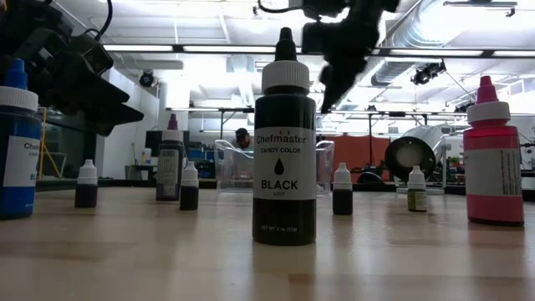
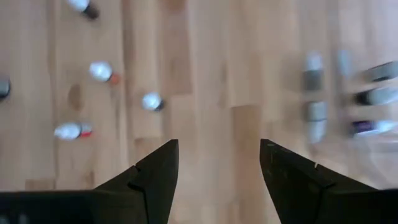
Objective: Pick & Place food coloring
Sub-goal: Put the small green food coloring into the transparent container
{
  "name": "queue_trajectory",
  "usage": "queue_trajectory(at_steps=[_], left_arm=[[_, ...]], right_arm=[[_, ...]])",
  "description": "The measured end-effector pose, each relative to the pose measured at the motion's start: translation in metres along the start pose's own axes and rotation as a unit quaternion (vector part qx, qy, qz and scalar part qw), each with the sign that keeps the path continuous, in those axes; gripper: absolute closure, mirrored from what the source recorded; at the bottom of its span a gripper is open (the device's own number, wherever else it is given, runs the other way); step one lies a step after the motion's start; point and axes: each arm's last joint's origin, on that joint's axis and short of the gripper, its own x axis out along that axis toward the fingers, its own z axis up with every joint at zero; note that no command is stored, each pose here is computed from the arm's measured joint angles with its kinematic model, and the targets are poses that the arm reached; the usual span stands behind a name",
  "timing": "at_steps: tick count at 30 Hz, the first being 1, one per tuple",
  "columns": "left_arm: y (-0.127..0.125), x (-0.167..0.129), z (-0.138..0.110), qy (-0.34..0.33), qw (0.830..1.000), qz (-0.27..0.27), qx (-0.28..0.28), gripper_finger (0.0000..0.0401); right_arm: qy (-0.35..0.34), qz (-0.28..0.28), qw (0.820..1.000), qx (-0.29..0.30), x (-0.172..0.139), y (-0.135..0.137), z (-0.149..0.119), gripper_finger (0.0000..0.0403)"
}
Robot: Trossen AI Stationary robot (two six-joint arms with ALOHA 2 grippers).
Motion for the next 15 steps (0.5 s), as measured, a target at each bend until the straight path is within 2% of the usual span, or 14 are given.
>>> queue_trajectory(at_steps=[4,7,11,15], left_arm=[[0.000,0.000,0.000,0.000,1.000,0.000,0.000,0.0167],[0.000,0.000,0.000,0.000,1.000,0.000,0.000,0.0167],[0.000,0.000,0.000,0.000,1.000,0.000,0.000,0.0167],[0.000,0.000,0.000,0.000,1.000,0.000,0.000,0.0167]], right_arm=[[0.024,0.014,1.000,-0.007,0.015,0.015,-0.023,0.0190],[0.050,0.019,0.998,0.015,0.022,0.024,-0.033,0.0190],[0.079,0.019,0.993,0.089,0.022,0.035,-0.038,0.0190],[0.097,0.012,0.977,0.191,0.022,0.048,-0.041,0.0190]])
